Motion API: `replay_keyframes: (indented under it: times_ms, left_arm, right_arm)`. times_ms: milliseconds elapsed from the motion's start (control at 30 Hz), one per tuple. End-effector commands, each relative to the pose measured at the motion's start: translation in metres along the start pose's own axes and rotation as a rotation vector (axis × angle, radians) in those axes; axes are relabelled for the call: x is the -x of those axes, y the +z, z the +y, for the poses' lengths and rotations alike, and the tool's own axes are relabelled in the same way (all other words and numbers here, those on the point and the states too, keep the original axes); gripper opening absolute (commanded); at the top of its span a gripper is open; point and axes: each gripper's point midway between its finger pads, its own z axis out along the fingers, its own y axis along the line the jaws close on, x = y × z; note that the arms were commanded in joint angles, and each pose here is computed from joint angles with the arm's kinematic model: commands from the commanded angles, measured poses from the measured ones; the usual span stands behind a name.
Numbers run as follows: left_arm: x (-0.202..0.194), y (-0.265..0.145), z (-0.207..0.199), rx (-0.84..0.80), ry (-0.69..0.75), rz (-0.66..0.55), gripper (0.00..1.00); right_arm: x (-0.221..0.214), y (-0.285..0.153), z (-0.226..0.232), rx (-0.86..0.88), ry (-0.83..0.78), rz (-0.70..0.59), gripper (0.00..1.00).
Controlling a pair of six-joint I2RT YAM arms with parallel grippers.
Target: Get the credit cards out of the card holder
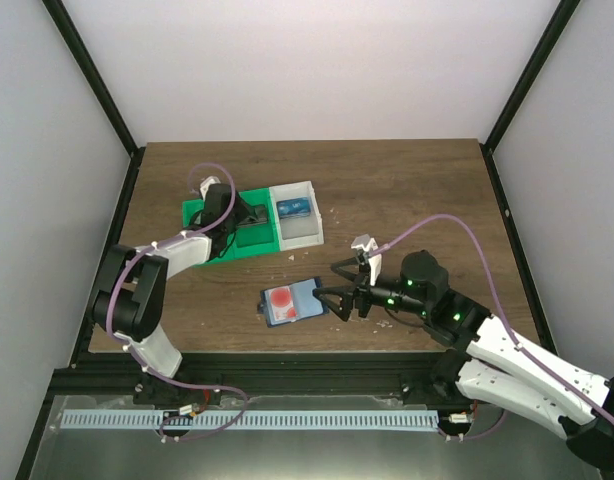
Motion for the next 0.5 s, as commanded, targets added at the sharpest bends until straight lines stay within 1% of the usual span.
replay_keyframes:
  times_ms: [0, 267, 300, 400, 467]
  left_arm:
    - [0.021, 0.003, -0.009, -0.024, -0.024, -0.086, 0.00]
    - [0.009, 0.015, -0.008, -0.040, -0.030, -0.050, 0.00]
    - [0.008, 0.016, -0.010, -0.053, -0.027, -0.046, 0.01]
    - [0.006, 0.017, -0.012, -0.071, -0.016, -0.046, 0.08]
    - [0.004, 0.018, -0.009, -0.065, -0.013, -0.043, 0.10]
  right_arm:
    - [0.016, -0.007, 0.009, 0.005, -0.048, -0.028, 1.00]
    - [0.013, -0.009, 0.005, -0.015, -0.049, -0.025, 1.00]
    - [0.013, -0.010, 0.005, -0.014, -0.050, -0.030, 1.00]
    - [0.012, -0.010, 0.004, -0.019, -0.057, -0.034, 1.00]
    - [0.011, -0.010, 0.003, -0.025, -0.060, -0.031, 1.00]
